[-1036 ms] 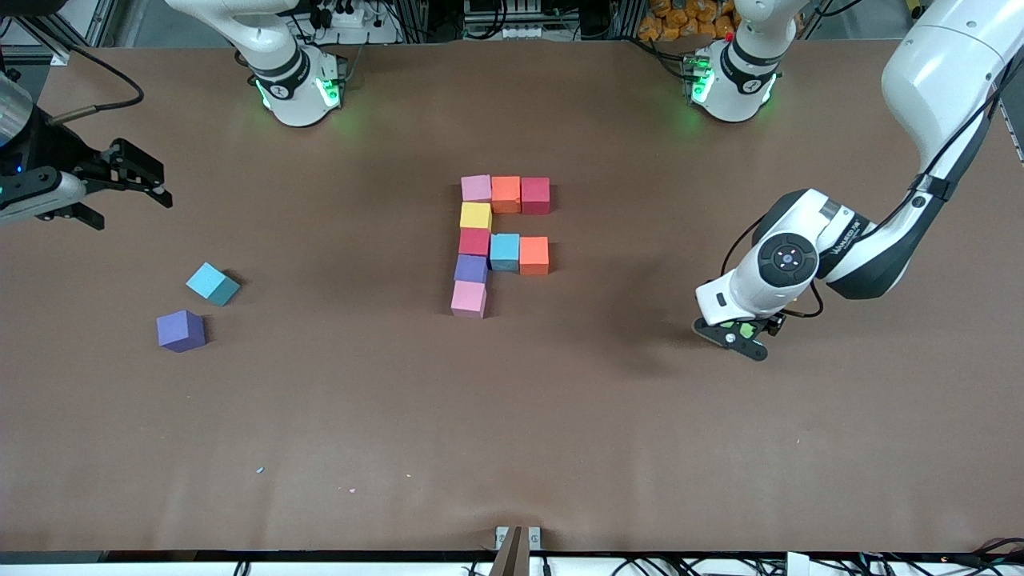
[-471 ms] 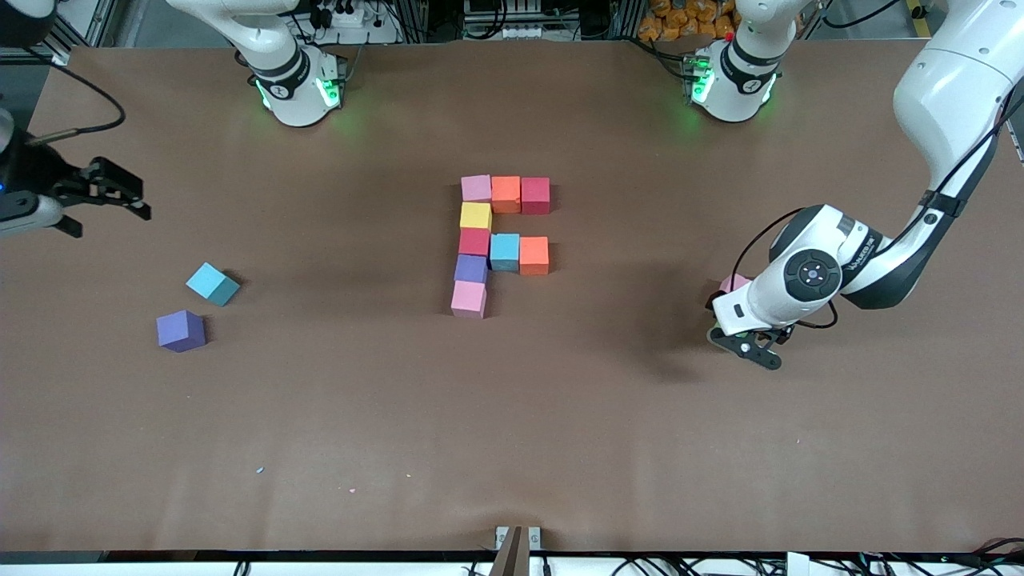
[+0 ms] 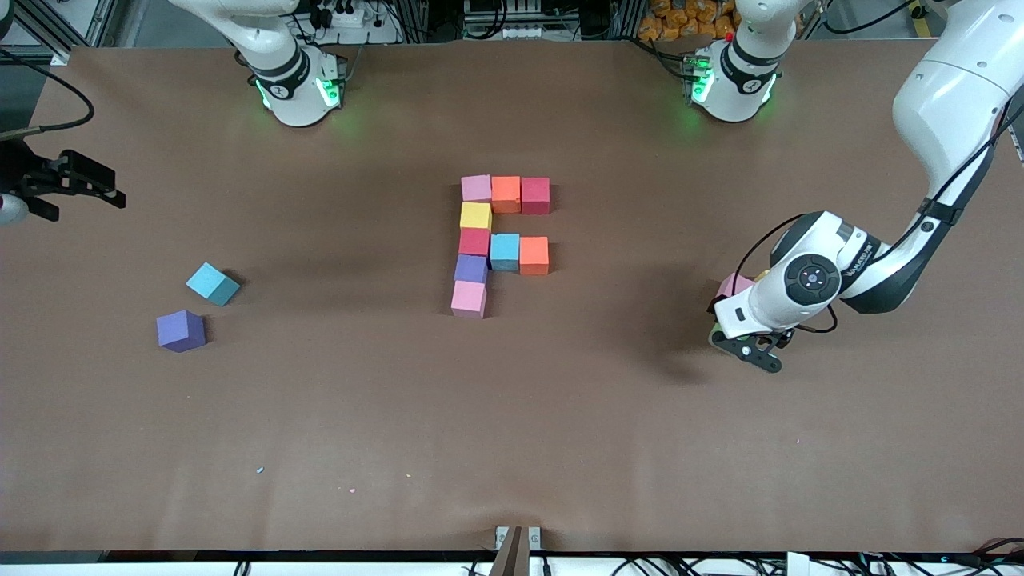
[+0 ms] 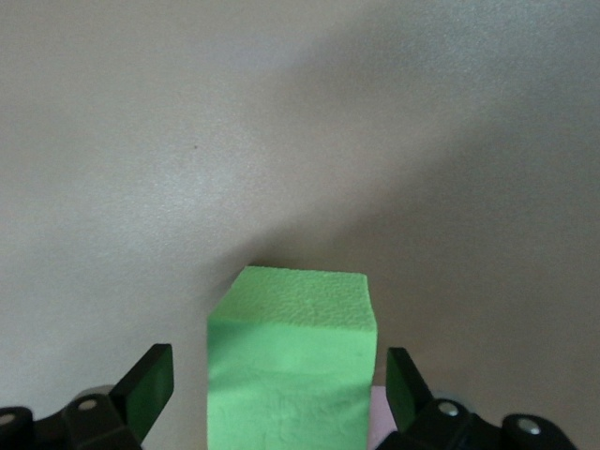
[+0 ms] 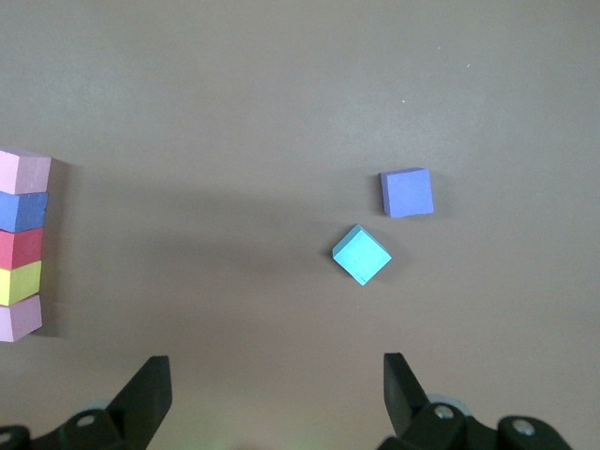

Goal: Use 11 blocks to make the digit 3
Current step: 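Grasp the green cube with the left gripper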

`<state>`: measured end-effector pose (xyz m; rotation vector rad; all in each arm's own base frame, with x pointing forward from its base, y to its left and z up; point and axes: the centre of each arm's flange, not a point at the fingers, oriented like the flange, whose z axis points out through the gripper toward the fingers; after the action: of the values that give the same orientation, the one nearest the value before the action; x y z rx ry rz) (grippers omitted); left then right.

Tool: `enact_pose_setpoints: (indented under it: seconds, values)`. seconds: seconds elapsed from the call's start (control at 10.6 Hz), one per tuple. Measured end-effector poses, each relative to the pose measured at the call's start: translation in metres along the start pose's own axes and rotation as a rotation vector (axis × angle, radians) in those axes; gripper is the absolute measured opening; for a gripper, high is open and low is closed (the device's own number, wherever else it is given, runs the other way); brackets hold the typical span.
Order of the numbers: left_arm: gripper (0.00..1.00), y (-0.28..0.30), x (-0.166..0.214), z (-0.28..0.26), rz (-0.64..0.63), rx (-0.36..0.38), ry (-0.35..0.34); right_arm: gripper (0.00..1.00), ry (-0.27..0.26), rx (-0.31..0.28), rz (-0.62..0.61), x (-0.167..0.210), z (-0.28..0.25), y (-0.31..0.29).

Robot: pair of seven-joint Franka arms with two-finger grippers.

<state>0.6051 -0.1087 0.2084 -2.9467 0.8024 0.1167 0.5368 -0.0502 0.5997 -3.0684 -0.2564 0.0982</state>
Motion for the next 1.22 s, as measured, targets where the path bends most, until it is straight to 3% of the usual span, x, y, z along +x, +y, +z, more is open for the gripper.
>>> enact_pose_setpoints:
  seconds: [0.38,0.57,0.75,0.85,1.22]
  values:
    - [0.99,-0.004,-0.001,0.015,-0.008,-0.014,0.0,1.0,-0.01,0.003,0.0,0.002,0.004,0.001]
    - [0.94,-0.006,-0.002,0.016,-0.011,-0.012,0.001,1.0,-0.01,0.003,0.0,0.002,0.004,0.001]
    - [0.65,-0.006,-0.001,0.015,-0.046,-0.012,0.006,1.0,-0.01,0.002,0.0,0.002,0.004,0.001]
    - [0.59,-0.004,0.0,0.015,-0.074,-0.012,0.007,1.0,-0.01,0.002,0.0,0.002,0.004,0.001]
    - [0.59,0.015,0.013,-0.007,-0.238,-0.028,0.045,1.0,-0.01,0.002,0.001,0.002,0.004,0.001]
